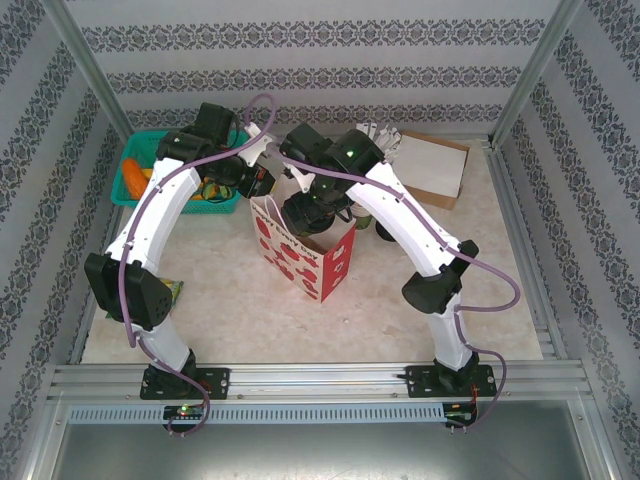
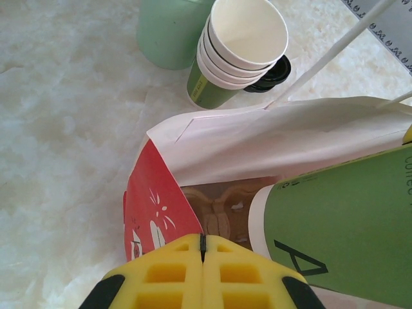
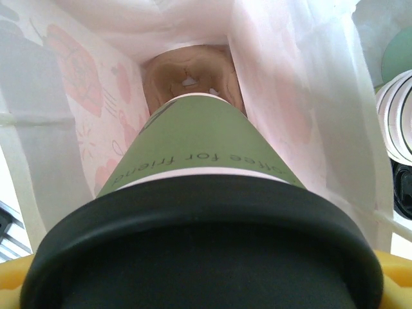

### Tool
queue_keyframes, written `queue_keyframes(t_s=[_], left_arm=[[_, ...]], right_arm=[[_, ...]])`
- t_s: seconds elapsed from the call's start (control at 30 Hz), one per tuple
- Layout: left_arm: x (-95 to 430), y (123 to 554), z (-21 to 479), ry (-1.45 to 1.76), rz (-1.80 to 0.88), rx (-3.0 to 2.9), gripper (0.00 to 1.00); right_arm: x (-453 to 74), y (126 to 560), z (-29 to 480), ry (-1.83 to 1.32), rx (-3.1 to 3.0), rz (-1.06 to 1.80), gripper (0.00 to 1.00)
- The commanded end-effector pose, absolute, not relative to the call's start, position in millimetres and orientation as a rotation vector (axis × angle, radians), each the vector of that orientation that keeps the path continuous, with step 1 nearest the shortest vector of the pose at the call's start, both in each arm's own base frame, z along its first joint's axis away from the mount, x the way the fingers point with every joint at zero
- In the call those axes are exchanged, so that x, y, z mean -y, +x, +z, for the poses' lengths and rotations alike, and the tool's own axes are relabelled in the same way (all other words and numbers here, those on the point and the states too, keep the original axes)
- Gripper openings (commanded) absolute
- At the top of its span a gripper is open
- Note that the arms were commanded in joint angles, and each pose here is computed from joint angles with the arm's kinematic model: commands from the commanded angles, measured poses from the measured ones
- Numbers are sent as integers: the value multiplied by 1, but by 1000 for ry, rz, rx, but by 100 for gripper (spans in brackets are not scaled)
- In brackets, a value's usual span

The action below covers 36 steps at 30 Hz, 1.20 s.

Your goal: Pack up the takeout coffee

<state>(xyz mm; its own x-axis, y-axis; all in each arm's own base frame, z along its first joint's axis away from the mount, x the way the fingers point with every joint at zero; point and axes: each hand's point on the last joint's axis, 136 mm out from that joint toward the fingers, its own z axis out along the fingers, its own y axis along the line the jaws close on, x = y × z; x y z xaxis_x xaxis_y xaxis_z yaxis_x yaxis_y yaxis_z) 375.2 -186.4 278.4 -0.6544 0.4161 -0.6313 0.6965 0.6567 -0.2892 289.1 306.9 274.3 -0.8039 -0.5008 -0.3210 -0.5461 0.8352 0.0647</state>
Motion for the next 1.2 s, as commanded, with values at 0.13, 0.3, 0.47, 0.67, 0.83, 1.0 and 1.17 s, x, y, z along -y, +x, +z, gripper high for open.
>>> queue_keyframes(t_s=[0.13, 0.3, 0.47, 0.67, 0.83, 1.0, 1.17], left_arm=[[183, 372, 287, 882, -639, -2331, 0], [182, 375, 288, 867, -626, -2332, 2], [177, 378, 286, 866, -582, -2345, 37], [182, 367, 280, 955, -636, -2349, 48], [184, 368, 282, 977, -637, -2329, 40], [182, 372, 283, 977, -611, -2319, 31], [183, 376, 280, 959, -615, -2329, 35]], right_arm=[[-291, 276, 259, -898, -2794, 85, 68], [-286, 273, 249, -925, -2821, 28, 68], [-287, 273, 245, -938, -2829, 21, 68], [-291, 275, 240, -945, -2835, 29, 68], [-289, 281, 241, -896, -2834, 11, 69], [-273, 286, 243, -867, -2828, -92, 69], [-281, 283, 239, -909, -2828, -75, 69]])
